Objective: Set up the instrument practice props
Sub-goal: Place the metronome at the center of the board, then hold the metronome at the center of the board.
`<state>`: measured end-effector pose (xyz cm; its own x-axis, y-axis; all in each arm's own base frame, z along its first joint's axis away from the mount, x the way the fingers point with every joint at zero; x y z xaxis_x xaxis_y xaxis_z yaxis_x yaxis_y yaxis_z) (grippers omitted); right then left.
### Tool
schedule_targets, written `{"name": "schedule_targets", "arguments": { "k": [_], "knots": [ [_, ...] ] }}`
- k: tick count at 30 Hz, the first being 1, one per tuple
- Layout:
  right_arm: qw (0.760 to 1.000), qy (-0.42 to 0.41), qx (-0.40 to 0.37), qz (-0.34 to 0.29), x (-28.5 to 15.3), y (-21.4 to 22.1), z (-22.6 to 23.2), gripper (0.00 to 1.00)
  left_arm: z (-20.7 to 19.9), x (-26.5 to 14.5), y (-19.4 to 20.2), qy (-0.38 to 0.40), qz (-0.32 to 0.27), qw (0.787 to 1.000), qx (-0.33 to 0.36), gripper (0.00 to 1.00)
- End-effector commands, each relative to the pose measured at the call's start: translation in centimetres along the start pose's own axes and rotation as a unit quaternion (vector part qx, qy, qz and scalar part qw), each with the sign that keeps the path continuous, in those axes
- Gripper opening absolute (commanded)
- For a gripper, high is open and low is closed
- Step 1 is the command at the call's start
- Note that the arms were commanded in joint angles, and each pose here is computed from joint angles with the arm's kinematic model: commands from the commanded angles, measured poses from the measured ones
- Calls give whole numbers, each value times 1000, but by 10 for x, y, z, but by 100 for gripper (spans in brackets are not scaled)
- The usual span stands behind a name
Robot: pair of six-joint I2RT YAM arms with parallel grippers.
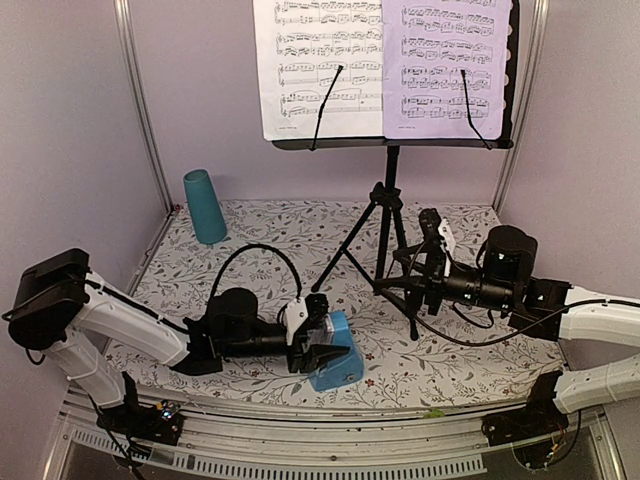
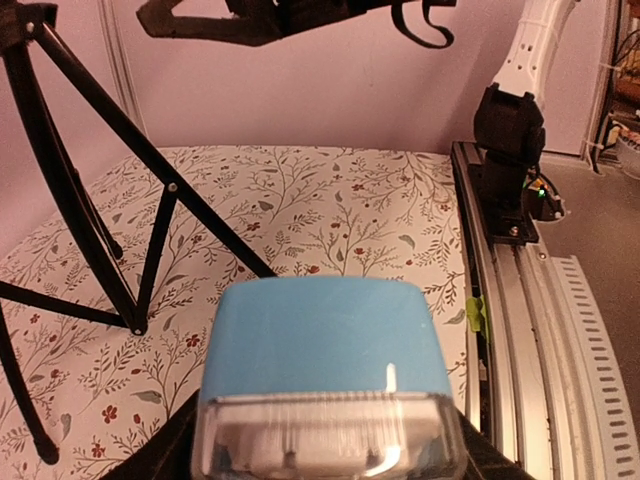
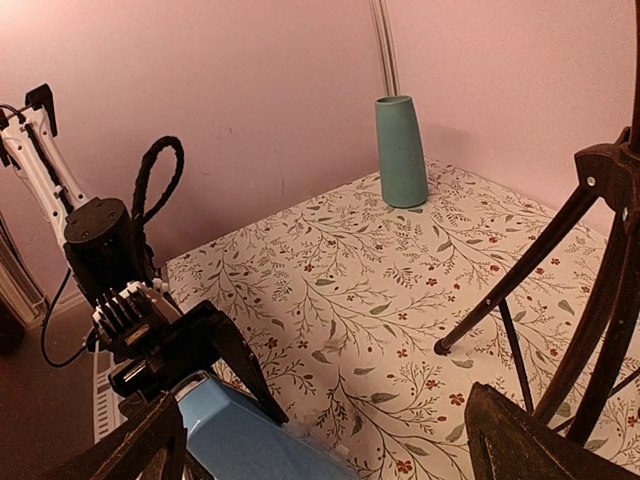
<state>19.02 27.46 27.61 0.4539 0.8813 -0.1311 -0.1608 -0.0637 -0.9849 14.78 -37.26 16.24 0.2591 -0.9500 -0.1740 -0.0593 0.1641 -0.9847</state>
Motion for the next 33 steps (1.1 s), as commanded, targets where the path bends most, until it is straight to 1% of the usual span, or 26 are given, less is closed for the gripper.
{"name": "schedule_targets", "arguments": {
  "k": [1, 2, 3, 6, 10, 13, 18, 25, 29, 33],
  "knots": [
    [997, -39, -59, -11, 2, -4, 9, 99, 7, 4, -33, 5, -55, 998, 13, 42],
    [997, -49, -65, -12, 2, -2, 11, 99, 8, 4, -31, 6, -50, 999, 13, 51],
    [994, -56, -88, -13, 2, 1, 13, 99, 8, 5, -30, 6, -44, 999, 10, 57],
    [988, -87, -128, -14, 3, 5, 20, 99, 13, 6, -31, 4, -30, 1000, 1, 65],
    [977, -121, -175, -9, 6, 13, 27, 99, 13, 2, -36, 14, -23, 1000, -5, 73],
    [971, -144, -192, -6, 12, 15, 31, 99, 11, -2, -39, 20, -18, 1000, -8, 85],
    [966, -177, -188, 14, 23, 22, 32, 99, 10, -8, -35, 25, 1, 1000, -15, 85],
    [956, -232, -177, 35, 41, 28, 34, 99, 14, -26, -30, 10, 35, 999, -35, 85],
    [950, -260, -165, 50, 53, 32, 36, 99, 19, -37, -25, -4, 37, 998, -51, 85],
    [944, -287, -152, 63, 60, 39, 39, 99, 20, -38, -19, 5, 54, 997, -61, 85]
  ]
}}
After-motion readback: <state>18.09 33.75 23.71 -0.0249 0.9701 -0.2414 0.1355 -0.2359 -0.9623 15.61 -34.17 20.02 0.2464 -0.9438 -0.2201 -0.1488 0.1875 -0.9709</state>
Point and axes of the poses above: each gripper's point midway between its finger pads, its own x axis out along the fingers, its own z axis along the line the jaws close on, y = z × x, the point moved 4 cm from there along -x, back along the fingers, and after that the axes turned 5 degrees about -x, right-handed, at the moved point
